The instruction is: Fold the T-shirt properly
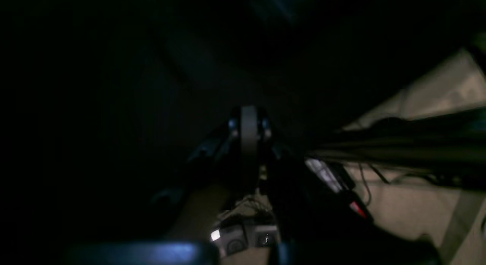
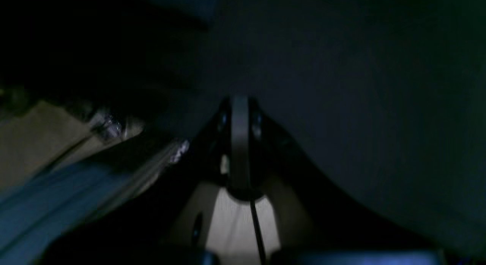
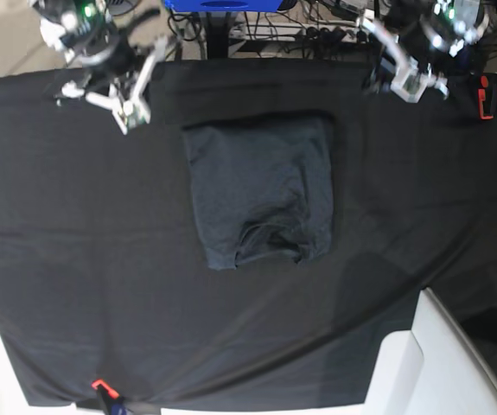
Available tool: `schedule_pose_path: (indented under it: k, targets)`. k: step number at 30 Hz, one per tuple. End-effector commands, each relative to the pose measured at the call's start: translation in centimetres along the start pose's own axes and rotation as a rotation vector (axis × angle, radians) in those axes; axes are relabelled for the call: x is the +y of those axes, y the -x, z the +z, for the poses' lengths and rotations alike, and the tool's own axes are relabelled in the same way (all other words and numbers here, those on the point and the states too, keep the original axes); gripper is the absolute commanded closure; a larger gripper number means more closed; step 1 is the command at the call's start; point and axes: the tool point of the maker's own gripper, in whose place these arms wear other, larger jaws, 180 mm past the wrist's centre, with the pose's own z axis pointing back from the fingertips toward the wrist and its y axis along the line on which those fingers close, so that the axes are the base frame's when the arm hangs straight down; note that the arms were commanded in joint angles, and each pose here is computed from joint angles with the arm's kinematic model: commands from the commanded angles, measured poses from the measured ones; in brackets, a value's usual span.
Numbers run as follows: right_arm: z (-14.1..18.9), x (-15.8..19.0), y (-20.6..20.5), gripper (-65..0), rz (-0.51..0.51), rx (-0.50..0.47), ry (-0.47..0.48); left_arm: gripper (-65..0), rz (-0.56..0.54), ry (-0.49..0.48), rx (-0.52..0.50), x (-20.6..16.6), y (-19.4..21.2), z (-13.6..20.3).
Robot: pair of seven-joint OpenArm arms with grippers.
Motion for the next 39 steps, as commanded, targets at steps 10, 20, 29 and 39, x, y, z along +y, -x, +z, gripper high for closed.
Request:
schedule_pose_path:
  k: [10,20,29,39]
  targets:
    - [4.4,2.8,12.6,0.0,0.036,0.304,-0.067,0.0,0.224,0.092,0.111,-8.6,7.3,4.1]
    - [-0.8,1.2,30.6,0.0,0.065,0.732,0.092,0.0,0.398,0.046,0.432,-13.2,22.2,2.1]
    - [-4.0,-0.4,36.3,-0.8,0.054,0.670,-0.085,0.0,0.241,-0.056,0.570,-9.7,24.7,-2.8]
    - [-5.2,-0.6,33.9,-0.8,-0.151,0.481,0.083,0.0,0.181,-0.075,0.551,-8.1,24.2,-3.2]
